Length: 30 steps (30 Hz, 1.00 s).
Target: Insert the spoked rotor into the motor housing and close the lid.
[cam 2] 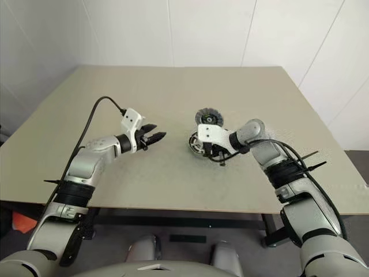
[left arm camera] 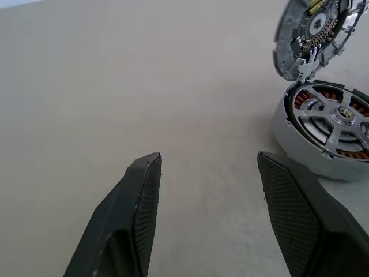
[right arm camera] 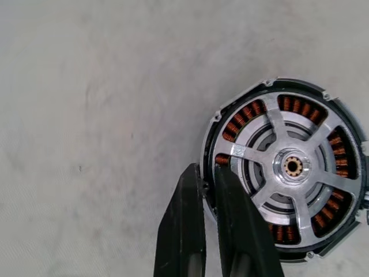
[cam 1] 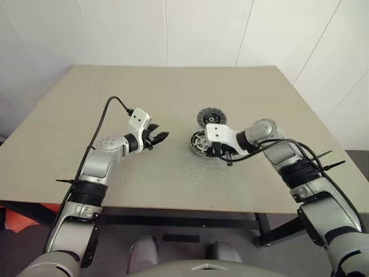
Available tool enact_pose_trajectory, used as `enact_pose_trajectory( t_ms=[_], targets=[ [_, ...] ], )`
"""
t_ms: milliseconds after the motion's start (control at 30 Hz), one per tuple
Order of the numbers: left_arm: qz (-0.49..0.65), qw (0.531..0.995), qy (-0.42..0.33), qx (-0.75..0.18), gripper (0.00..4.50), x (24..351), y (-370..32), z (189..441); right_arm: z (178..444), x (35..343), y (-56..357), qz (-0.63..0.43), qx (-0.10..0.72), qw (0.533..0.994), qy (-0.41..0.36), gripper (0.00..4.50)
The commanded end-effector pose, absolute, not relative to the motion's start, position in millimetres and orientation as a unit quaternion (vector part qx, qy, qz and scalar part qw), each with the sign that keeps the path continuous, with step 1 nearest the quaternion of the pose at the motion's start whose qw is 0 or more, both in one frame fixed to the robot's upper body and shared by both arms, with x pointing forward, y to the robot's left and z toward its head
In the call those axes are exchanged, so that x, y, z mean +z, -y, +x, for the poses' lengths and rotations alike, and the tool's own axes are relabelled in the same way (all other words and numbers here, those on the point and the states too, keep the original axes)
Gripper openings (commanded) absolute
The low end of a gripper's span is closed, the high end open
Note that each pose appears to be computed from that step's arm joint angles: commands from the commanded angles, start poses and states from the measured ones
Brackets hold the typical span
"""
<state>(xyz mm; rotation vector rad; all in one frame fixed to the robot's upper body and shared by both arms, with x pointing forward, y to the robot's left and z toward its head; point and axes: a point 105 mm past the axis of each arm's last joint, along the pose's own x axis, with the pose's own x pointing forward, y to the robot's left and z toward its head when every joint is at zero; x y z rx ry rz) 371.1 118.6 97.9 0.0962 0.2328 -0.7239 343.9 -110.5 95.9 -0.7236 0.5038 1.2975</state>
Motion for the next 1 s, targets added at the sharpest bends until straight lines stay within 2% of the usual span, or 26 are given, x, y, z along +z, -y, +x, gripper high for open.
enact_pose_trajectory(
  t_ms=[33,233,333,533,767,967,1000],
  targets=[
    [0.048,0.936,-0.090,-0.336,2.78,109.7,-125.1,370.7,347.7,154.4,109.0,-0.253,0.562,0.762,-0.201,0.01],
    [0.040,0.942,-0.099,-0.319,2.78,101.0,-130.2,363.9,350.6,188.0,114.0,-0.100,0.487,0.819,-0.286,0.01],
    [0.037,0.945,-0.100,-0.310,2.78,100.5,-132.7,363.0,356.5,188.0,108.1,-0.032,0.436,0.838,-0.326,0.01],
    [0.041,0.947,-0.104,-0.301,2.78,100.1,-139.5,360.9,357.4,162.6,92.1,0.058,0.367,0.839,-0.397,0.01],
    [0.050,0.952,-0.116,-0.280,2.78,95.5,-155.9,356.3,361.6,135.1,82.9,0.076,0.315,0.845,-0.425,0.01],
    [0.058,0.951,-0.123,-0.276,2.78,90.7,-156.1,351.9,360.4,122.8,60.9,0.102,0.307,0.837,-0.442,0.01],
    [0.057,0.951,-0.124,-0.278,2.78,90.2,-154.8,351.0,360.7,120.3,57.4,0.108,0.301,0.837,-0.445,0.33]
  ],
)
